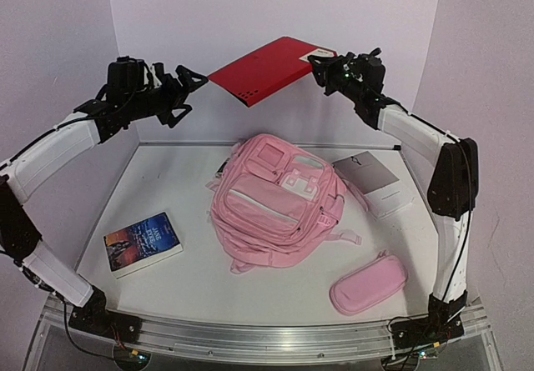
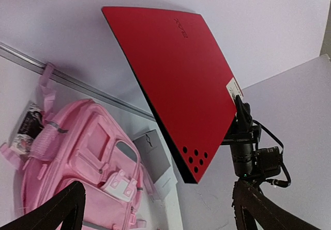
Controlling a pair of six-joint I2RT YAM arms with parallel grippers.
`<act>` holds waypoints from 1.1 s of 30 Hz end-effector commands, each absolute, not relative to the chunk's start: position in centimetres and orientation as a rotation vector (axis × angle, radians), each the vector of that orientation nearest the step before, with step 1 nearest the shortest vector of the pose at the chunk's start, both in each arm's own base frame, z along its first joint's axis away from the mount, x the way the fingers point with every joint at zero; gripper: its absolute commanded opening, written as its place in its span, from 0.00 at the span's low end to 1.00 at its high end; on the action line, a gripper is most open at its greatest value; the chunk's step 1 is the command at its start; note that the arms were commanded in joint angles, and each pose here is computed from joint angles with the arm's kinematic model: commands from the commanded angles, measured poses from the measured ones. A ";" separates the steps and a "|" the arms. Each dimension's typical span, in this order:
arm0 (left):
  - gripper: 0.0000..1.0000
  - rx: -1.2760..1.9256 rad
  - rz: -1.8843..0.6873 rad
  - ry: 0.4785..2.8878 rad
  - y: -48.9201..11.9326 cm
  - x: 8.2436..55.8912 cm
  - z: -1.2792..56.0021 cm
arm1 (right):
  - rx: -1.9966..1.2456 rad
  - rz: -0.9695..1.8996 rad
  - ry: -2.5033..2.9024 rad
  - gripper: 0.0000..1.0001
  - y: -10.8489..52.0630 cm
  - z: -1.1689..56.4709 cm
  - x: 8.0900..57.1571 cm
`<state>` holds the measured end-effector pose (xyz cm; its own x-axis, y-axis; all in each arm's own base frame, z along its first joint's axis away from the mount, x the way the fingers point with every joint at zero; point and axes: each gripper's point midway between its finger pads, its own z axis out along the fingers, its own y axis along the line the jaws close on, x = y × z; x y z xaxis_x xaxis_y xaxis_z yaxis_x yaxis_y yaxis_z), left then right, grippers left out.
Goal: Pack the student bag
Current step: Pick up the files from the center of the board.
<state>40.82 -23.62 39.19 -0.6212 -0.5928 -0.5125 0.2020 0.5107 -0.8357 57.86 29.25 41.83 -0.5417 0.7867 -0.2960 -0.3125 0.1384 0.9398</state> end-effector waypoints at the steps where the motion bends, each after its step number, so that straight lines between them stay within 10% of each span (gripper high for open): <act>1: 1.00 -0.181 -1.459 1.735 -26.7 41.5 43.6 | 0.360 1.788 1.304 0.00 27.7 51.5 52.3; 10: 0.96 -0.210 -1.557 1.695 -28.4 44.1 43.1 | 0.285 1.877 1.306 0.00 28.2 51.5 50.2; 25: 0.45 -0.135 -1.705 1.589 -30.7 44.1 43.7 | 0.295 1.912 1.371 0.00 29.6 48.5 50.0; 33: 0.42 -0.159 -1.736 1.553 -31.0 43.9 43.5 | 0.322 1.927 1.385 0.00 31.1 47.5 49.6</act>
